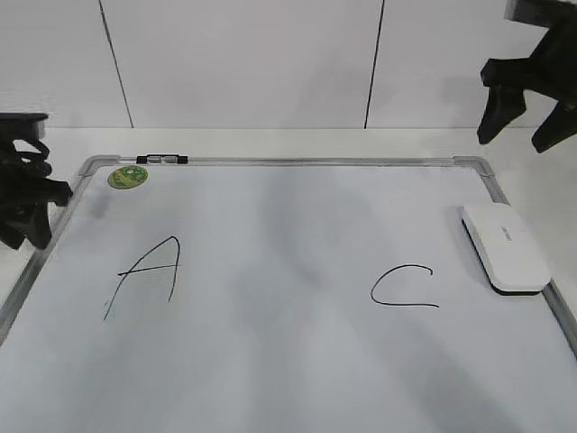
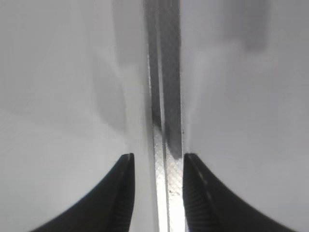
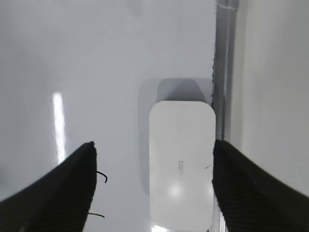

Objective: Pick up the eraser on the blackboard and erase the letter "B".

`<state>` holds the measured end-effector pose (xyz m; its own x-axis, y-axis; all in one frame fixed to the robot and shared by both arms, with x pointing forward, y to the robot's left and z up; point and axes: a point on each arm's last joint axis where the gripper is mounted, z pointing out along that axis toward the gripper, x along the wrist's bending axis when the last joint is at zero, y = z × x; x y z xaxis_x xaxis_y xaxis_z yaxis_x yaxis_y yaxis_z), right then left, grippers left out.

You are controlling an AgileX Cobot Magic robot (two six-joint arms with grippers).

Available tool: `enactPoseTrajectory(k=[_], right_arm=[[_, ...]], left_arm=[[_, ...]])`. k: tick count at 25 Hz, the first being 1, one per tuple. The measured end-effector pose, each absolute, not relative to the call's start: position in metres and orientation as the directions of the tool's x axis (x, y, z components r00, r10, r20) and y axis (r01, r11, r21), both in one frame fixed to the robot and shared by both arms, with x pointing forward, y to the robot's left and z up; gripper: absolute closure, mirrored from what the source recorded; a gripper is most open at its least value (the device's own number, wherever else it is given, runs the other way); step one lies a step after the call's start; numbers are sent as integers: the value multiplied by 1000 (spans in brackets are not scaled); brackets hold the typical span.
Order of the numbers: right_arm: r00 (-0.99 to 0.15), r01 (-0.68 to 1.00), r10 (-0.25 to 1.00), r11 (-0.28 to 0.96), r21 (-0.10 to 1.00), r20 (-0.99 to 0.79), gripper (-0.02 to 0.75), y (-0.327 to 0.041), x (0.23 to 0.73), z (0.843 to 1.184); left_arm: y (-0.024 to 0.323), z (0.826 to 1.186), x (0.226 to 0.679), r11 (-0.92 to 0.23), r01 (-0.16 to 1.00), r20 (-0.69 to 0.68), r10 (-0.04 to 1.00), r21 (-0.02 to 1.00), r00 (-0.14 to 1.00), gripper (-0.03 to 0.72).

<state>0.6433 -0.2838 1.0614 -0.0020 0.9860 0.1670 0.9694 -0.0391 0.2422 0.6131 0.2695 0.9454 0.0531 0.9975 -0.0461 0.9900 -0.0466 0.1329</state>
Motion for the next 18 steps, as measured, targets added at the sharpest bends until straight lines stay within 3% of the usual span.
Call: enactPoseTrajectory(k=[11, 18], right_arm=[[-27, 921, 986, -41, 387, 167, 165, -284, 601, 1126], [-39, 896, 987, -35, 443, 156, 166, -284, 535, 1156]], left_arm=[[270, 1033, 604, -64, 990, -47, 996, 124, 70, 433], [269, 1089, 570, -49, 965, -87, 994, 259, 74, 441]])
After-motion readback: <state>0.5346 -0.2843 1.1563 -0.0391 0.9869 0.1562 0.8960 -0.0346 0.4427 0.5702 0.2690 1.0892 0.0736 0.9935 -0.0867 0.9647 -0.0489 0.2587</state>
